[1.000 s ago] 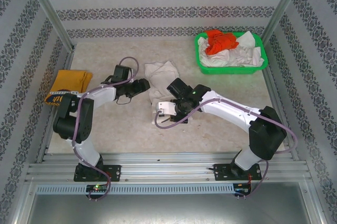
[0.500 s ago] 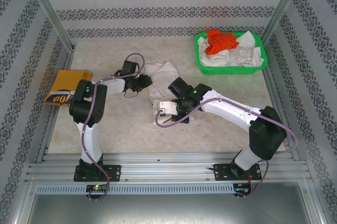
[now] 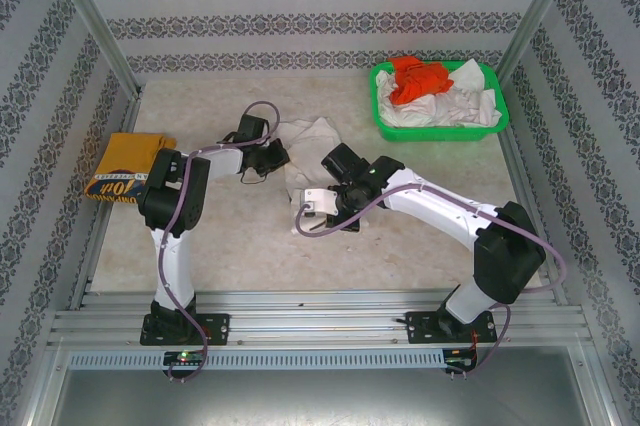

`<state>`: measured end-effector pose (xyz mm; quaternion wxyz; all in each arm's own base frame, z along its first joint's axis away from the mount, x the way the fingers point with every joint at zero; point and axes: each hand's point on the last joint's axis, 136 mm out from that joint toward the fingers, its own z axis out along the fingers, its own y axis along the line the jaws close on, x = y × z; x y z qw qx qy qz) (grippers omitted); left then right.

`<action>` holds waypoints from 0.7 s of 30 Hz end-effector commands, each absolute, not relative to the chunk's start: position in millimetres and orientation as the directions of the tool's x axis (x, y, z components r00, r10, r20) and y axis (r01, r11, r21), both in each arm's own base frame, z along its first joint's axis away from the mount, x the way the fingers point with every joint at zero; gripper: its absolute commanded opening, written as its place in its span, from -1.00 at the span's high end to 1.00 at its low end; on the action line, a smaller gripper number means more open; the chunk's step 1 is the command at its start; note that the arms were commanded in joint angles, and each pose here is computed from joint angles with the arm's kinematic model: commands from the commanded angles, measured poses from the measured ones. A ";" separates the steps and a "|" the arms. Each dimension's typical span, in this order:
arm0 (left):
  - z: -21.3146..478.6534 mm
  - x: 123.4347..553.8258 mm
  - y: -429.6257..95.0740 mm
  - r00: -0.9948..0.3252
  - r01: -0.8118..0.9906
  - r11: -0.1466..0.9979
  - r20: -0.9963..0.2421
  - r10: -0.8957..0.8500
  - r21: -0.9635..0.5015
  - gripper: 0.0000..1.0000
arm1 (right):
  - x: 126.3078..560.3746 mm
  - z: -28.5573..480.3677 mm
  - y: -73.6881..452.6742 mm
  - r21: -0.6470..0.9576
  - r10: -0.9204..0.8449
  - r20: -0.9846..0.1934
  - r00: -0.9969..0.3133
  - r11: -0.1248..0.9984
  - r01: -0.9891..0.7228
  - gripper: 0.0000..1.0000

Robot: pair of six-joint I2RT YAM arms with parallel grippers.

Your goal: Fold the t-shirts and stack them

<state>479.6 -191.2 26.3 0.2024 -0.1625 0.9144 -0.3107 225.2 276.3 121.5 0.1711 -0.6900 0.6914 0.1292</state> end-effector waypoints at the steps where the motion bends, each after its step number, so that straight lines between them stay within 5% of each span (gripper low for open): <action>1: 13.7 464.8 -205.0 -0.891 -0.165 0.751 -0.230 -0.392 -0.639 1.00 | 218.7 151.1 283.8 -0.059 -0.874 -0.485 0.025 0.004 -0.998 1.00; 9: 6.1 439.4 -204.2 -0.895 -0.181 0.732 -0.199 -0.399 -0.656 1.00 | 232.7 175.2 284.2 -0.120 -0.874 -0.482 0.068 -0.011 -0.993 1.00; 21: -30.1 432.8 -191.4 -0.889 -0.275 0.715 -0.113 -0.444 -0.643 1.00 | 313.7 192.7 284.9 -0.225 -0.895 -0.437 0.089 0.013 -0.974 1.00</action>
